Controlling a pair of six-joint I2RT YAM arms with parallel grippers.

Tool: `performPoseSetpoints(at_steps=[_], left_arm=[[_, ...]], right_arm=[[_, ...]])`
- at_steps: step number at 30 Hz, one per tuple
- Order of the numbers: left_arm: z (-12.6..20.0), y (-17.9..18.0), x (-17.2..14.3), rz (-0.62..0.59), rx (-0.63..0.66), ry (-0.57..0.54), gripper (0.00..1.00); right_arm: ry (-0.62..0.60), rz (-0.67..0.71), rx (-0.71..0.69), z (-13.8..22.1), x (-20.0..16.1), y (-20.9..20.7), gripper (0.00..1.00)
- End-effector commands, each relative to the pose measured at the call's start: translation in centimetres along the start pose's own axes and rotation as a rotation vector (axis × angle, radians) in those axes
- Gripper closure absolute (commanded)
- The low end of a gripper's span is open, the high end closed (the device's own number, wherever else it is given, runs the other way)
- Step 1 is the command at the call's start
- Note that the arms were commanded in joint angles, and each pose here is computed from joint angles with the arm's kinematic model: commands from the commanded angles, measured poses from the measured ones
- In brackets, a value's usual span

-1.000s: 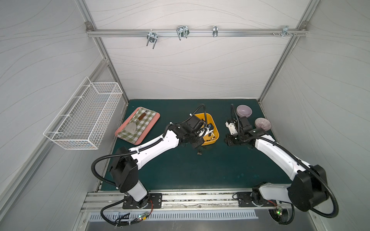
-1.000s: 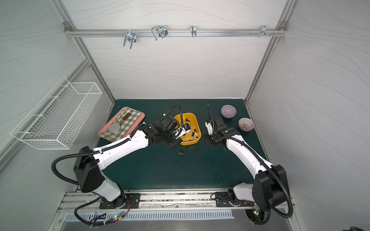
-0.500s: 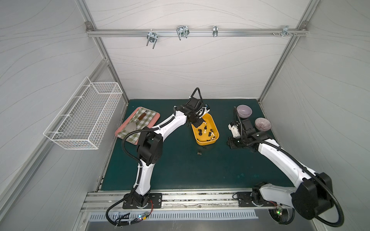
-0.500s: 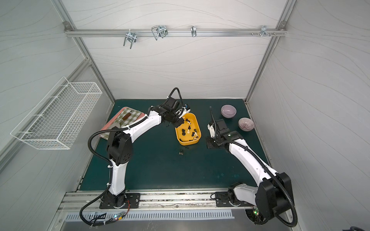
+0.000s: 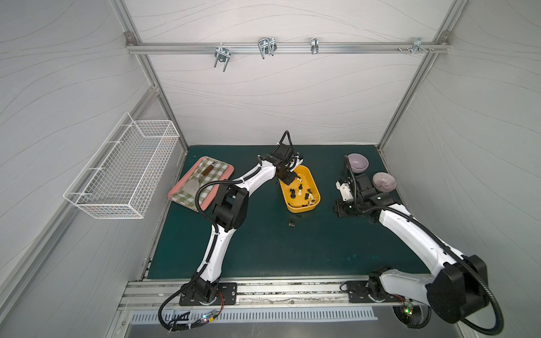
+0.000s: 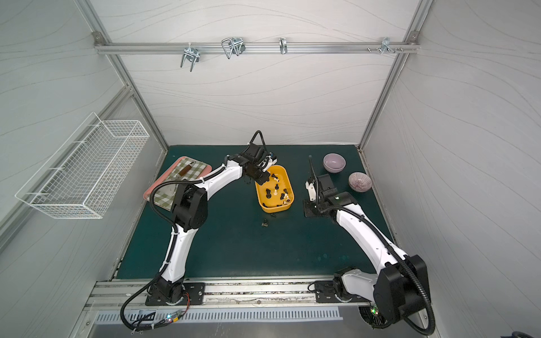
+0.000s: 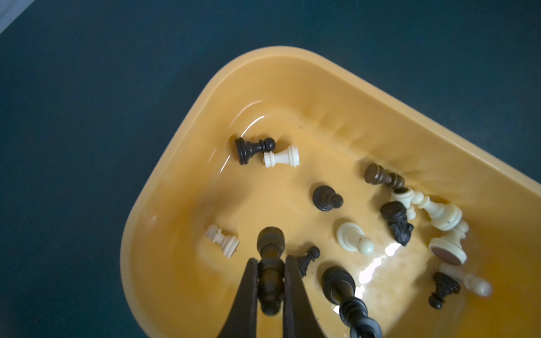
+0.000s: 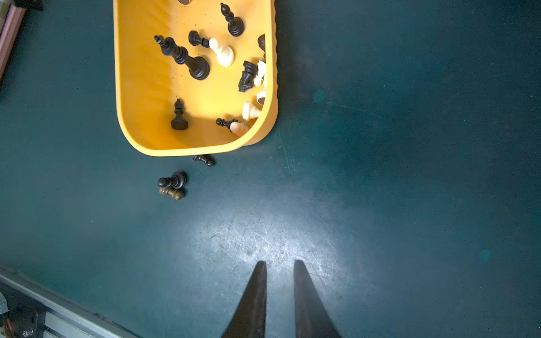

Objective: Put the chess pieces into the storage box
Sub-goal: Place the chess piece in the storage box.

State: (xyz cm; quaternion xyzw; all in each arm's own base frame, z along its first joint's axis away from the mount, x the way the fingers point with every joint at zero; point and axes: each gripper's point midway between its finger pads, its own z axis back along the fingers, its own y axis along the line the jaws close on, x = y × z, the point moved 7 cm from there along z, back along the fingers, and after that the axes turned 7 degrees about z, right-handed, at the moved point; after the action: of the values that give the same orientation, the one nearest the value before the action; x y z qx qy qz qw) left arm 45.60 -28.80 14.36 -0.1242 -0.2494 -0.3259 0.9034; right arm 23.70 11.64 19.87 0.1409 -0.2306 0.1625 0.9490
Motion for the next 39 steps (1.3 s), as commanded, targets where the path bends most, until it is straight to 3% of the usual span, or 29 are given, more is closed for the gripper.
performPoseSetpoints(at_steps=[1, 39], left_arm=[[-0.4, 0.6, 1.2, 0.019, -0.008, -0.036, 0.95], [-0.5, 2.0, 2.0, 0.077, -0.037, -0.061, 0.77]], right_arm=[[0.009, -0.007, -0.015, 0.7, -0.3, -0.2, 0.8], [-0.011, -0.003, -0.036, 1.8, -0.8, -0.4, 0.8]])
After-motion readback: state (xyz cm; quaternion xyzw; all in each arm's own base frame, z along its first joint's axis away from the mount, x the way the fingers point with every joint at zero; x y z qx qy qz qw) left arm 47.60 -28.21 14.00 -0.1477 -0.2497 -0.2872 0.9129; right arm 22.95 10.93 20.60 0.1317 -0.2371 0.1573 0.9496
